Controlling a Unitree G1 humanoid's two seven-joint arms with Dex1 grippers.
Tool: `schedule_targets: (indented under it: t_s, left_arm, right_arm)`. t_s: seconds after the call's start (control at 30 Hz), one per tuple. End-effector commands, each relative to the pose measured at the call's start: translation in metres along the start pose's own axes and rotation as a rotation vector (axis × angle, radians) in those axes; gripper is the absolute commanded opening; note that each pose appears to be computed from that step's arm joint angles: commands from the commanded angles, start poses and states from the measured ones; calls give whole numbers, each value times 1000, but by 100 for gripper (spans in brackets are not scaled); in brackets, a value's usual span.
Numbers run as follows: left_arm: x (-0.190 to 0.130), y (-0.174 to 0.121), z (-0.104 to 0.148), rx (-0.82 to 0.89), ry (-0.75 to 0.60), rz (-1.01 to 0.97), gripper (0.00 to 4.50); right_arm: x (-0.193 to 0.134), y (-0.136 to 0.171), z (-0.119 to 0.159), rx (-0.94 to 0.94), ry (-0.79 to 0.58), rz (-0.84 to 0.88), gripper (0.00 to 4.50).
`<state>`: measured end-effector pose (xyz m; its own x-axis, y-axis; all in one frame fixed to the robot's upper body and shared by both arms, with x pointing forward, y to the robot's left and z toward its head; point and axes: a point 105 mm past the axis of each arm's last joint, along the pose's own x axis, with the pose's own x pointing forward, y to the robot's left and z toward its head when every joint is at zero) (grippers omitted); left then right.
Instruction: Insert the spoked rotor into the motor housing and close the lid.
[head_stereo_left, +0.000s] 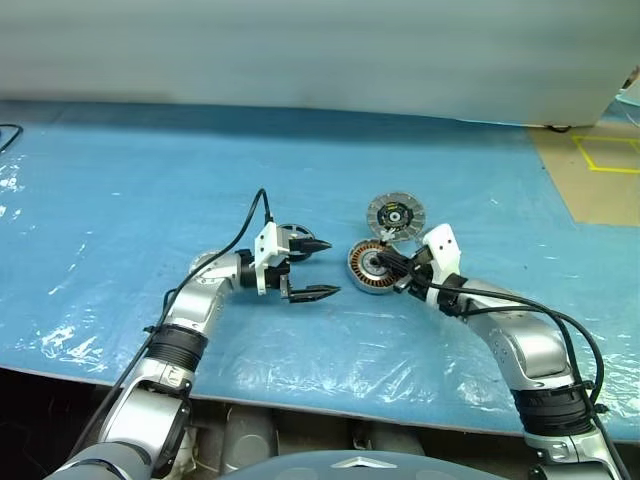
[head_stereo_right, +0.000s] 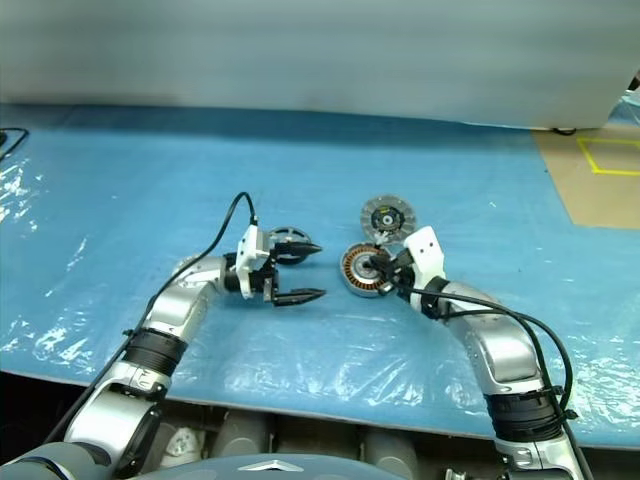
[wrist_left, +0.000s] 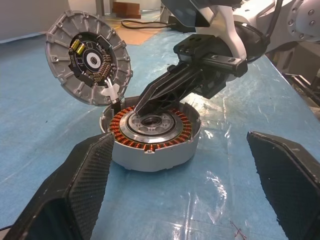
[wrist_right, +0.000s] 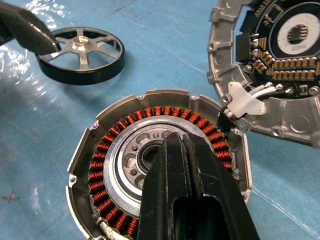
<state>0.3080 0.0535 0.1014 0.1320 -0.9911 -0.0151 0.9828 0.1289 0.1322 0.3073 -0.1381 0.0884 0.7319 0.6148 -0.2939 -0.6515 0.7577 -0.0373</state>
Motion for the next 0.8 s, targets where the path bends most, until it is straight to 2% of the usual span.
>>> schedule_targets:
  t_s: [0.03, 0.27, 0.4, 0.6, 0.8]
  left_arm:
    - [2, 0, 8, 30, -15, -11, 450]
    - [2, 0, 7, 27, -12, -10, 450]
    - [2, -1, 8, 27, -13, -11, 450]
    - [0, 3, 9, 34, -10, 0, 450]
    - [-11, 18, 21, 33, -31, 46, 450]
  right_arm:
    - [2, 19, 3, -53, 6, 91, 1]
    - [6, 25, -5, -154, 64, 110, 1]
    - [8, 23, -5, -149, 59, 94, 1]
    - [5, 22, 23, -30, -100, 100, 1]
    - [-3, 20, 38, -37, -146, 120, 1]
